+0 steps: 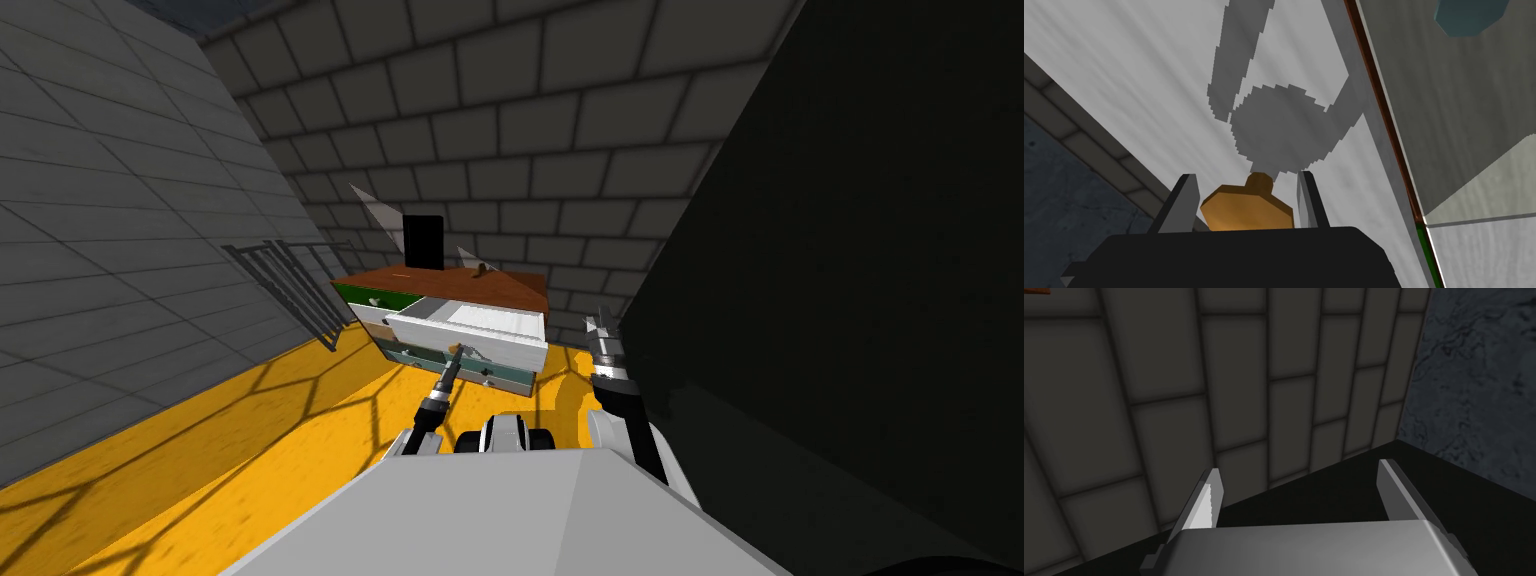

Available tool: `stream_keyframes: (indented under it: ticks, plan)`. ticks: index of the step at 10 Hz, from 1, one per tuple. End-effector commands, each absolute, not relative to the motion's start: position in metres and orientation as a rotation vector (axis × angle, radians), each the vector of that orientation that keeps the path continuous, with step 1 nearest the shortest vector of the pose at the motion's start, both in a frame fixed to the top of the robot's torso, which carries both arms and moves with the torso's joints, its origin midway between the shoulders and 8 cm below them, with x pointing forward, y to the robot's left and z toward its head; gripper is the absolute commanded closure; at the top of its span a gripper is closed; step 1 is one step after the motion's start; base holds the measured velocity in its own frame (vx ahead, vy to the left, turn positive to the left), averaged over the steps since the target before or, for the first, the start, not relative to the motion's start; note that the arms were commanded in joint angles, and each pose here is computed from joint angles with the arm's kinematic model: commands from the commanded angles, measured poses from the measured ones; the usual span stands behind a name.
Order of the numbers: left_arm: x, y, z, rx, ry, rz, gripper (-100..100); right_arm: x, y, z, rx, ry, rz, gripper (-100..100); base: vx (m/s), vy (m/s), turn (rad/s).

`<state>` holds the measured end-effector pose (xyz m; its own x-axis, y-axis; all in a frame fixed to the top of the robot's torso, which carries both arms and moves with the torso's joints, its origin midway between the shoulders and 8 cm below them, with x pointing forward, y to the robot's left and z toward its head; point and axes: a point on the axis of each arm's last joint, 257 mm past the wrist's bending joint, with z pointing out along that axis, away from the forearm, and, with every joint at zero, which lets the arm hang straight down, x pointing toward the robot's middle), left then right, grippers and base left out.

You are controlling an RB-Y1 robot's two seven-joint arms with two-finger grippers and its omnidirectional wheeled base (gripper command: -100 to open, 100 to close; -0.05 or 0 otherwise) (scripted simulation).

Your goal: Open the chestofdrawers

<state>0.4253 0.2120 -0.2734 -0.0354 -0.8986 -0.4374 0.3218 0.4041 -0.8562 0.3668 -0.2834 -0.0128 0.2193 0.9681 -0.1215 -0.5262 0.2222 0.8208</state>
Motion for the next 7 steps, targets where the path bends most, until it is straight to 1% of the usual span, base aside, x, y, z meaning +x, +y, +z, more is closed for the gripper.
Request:
stream_keyframes:
  ticks: [1,2,3,5,6,7]
  plan:
    - [0.419,0.214,-0.279,-0.615,1.245,-1.082,100,0.367,-0.283,-0.013,0.736,0.741,1.174,0,-0.19,0.045,0.025]
    - [0.417,0.215,-0.28,-0.615,1.248,-1.083,100,0.367,-0.283,-0.013,0.736,0.741,1.174,0,-0.21,0.049,0.027]
    - [0.421,0.212,-0.274,-0.607,1.237,-1.091,100,0.367,-0.283,-0.013,0.736,0.741,1.174,0,-0.106,0.019,0.001]
    - [0.415,0.213,-0.278,-0.609,1.247,-1.091,100,0.367,-0.283,-0.013,0.736,0.741,1.174,0,-0.161,0.041,0.027]
    - [0.431,0.212,-0.264,-0.601,1.239,-1.097,-100,0.367,-0.283,-0.013,0.736,0.741,1.174,0,-0.122,0.021,-0.003]
    - [0.431,0.212,-0.264,-0.601,1.239,-1.097,-100,0.367,-0.283,-0.013,0.736,0.741,1.174,0,-0.05,-0.014,-0.004]
